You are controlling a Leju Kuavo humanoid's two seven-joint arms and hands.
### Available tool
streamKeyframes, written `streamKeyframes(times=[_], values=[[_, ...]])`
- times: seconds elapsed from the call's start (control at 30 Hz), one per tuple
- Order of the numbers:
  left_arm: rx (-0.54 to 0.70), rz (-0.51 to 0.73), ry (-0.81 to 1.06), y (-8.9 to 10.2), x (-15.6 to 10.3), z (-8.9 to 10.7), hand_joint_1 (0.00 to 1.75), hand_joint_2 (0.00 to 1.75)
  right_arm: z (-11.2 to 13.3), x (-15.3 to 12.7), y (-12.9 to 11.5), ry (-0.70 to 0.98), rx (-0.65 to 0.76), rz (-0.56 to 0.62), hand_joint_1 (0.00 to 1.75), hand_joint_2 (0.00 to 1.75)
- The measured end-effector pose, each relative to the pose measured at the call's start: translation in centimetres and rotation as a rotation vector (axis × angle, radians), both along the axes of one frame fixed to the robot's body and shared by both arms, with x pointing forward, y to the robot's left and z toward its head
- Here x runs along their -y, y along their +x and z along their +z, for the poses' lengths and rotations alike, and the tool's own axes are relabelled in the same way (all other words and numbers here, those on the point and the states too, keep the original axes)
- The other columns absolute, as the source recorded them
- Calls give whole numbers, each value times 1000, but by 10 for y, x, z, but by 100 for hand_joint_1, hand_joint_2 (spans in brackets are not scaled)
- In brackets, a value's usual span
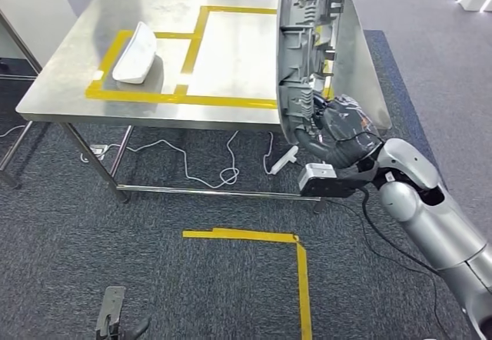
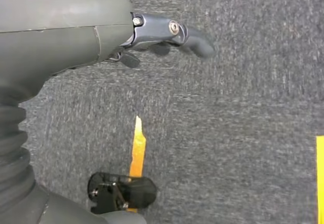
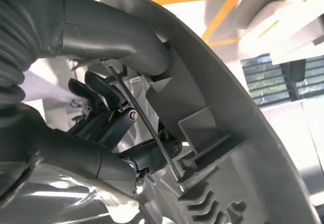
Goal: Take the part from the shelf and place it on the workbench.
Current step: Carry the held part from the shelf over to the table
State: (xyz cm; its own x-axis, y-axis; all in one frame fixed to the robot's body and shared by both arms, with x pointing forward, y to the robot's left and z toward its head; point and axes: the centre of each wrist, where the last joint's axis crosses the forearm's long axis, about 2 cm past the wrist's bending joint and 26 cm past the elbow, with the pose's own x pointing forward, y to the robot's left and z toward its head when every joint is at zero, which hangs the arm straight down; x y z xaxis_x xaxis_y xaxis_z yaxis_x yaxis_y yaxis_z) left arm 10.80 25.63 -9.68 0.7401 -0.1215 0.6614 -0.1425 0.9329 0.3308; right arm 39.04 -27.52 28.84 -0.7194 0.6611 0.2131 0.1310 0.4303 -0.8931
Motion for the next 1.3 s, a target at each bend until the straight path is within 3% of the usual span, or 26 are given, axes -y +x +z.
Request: streamKeyframes(times=[1.3], values=[[-7, 7, 7, -4, 2, -1, 0, 175, -21, -4, -9, -25, -29, -8, 175, 175]])
